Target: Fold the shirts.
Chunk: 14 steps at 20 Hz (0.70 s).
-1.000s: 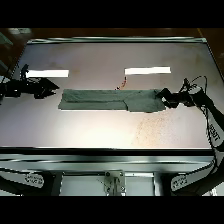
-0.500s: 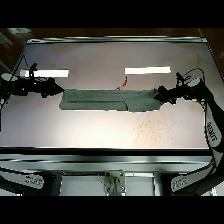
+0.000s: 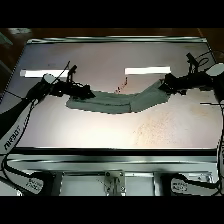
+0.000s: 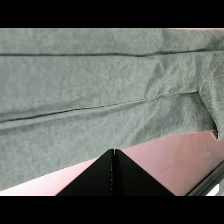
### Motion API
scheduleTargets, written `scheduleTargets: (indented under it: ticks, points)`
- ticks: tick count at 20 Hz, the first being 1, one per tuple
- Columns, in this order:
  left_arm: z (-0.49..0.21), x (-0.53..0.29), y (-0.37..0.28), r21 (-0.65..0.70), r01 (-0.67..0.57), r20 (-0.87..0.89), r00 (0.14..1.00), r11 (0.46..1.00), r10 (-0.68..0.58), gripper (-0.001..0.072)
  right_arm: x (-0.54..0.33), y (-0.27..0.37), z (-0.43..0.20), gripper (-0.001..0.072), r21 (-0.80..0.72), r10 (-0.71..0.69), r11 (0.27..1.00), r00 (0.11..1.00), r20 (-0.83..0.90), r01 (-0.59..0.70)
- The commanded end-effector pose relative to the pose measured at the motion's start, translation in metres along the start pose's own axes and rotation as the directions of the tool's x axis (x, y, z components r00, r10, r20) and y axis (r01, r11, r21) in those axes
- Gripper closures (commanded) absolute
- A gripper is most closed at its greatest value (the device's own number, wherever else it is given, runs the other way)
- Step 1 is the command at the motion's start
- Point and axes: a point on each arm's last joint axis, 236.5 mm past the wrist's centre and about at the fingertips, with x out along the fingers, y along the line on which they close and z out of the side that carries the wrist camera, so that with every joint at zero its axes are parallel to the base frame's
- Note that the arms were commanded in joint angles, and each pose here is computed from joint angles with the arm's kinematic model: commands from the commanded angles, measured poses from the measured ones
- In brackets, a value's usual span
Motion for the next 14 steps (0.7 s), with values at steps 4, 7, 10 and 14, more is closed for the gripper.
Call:
scheduleTargets:
  ticks: [4, 7, 10, 14]
  points:
    - [-0.033, 0.059, -0.058, 0.038, 0.065, -0.044, 0.997, 0.997, -0.063, 0.0673, -0.041, 0.029, -0.026, 0.065, -0.039, 0.01, 0.999, 0.999, -0.037, -0.011]
    - [-0.059, 0.094, -0.079, -0.029, 0.111, -0.089, 0.99, 0.993, -0.113, 0.0673, -0.052, 0.037, -0.029, 0.065, -0.042, 0.011, 0.999, 1.0, -0.021, -0.012]
    - [-0.087, 0.134, -0.094, -0.079, 0.132, -0.109, 0.984, 0.988, -0.14, 0.0673, -0.062, 0.044, -0.037, 0.0649, -0.055, 0.015, 0.998, 0.999, -0.031, -0.016]
    - [-0.124, 0.165, -0.115, -0.113, 0.152, -0.156, 0.973, 0.982, -0.168, 0.0673, -0.082, 0.057, -0.048, 0.065, -0.089, 0.02, 0.996, 1.0, -0.023, -0.022]
